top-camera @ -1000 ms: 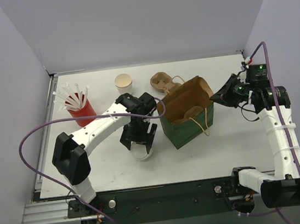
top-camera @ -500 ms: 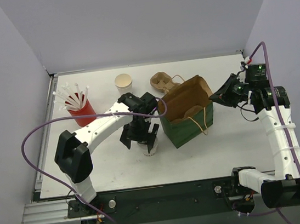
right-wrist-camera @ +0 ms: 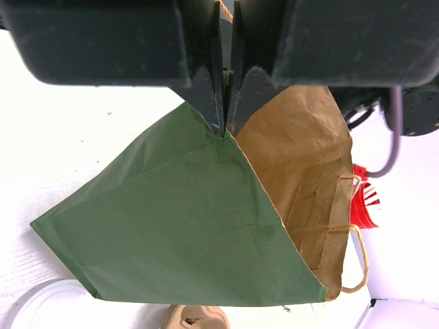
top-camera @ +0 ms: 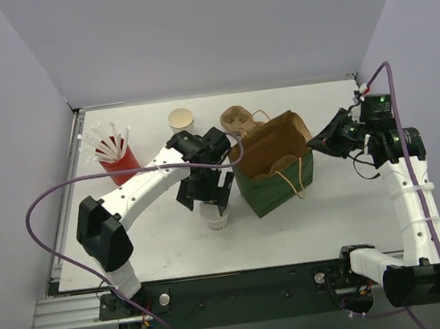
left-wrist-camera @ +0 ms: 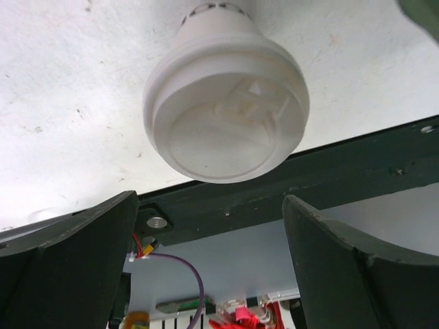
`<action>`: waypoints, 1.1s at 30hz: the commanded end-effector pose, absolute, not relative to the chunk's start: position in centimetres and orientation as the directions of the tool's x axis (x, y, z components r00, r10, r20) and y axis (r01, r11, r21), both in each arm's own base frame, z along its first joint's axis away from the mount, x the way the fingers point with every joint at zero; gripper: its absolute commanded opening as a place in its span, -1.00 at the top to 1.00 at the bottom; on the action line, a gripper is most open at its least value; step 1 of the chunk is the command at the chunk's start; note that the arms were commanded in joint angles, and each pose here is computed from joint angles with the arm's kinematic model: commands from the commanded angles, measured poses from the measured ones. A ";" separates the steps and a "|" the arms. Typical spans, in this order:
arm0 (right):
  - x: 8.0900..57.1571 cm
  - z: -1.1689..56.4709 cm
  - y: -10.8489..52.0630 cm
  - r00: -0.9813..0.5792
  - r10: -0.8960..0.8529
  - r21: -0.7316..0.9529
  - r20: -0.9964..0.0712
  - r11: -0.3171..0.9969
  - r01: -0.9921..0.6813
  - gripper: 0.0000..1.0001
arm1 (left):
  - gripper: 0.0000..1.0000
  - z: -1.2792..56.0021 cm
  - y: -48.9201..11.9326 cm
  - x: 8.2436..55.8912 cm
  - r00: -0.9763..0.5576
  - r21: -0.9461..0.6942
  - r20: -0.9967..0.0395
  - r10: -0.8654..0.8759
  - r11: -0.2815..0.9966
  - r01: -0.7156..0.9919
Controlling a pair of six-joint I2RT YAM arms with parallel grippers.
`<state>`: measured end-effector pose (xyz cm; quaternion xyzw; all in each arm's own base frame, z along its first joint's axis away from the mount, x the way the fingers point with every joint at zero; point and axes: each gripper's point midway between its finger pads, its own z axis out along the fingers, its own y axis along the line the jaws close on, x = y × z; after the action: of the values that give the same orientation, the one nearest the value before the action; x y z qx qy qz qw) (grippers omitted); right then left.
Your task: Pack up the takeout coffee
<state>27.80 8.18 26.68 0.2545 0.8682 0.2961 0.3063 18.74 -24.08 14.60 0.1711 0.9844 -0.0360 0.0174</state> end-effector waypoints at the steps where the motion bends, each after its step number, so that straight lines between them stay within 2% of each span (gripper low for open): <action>1: 27.0 28.0 8.1 -0.667 0.613 0.669 -0.423 0.708 0.226 1.00 | -0.95 19.0 -20.7 16.9 -0.956 0.029 -0.041 0.290 0.957 0.289; 8: 26.1 28.2 8.0 -0.672 0.603 0.655 -0.430 0.721 0.228 1.00 | -0.95 19.0 -21.7 17.8 -0.958 0.105 -0.166 0.232 0.971 0.217; 15: 25.5 28.2 7.9 -0.675 0.596 0.647 -0.435 0.728 0.225 1.00 | -0.95 17.4 -22.0 18.1 -0.949 0.067 -0.276 0.153 0.988 0.139; 27: 25.1 28.9 7.8 -0.666 0.594 0.643 -0.450 0.734 0.220 1.00 | -0.95 16.5 -24.5 18.8 -0.916 -0.071 -0.372 0.150 0.979 0.189; 33: 25.1 29.0 7.7 -0.662 0.597 0.643 -0.453 0.733 0.222 1.00 | -0.95 16.2 -25.0 19.7 -0.905 -0.063 -0.398 0.148 0.980 0.188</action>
<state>25.29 7.65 27.28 0.2458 0.8745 0.2755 0.3145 18.40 -23.64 14.99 0.0912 0.9831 -0.0189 0.1574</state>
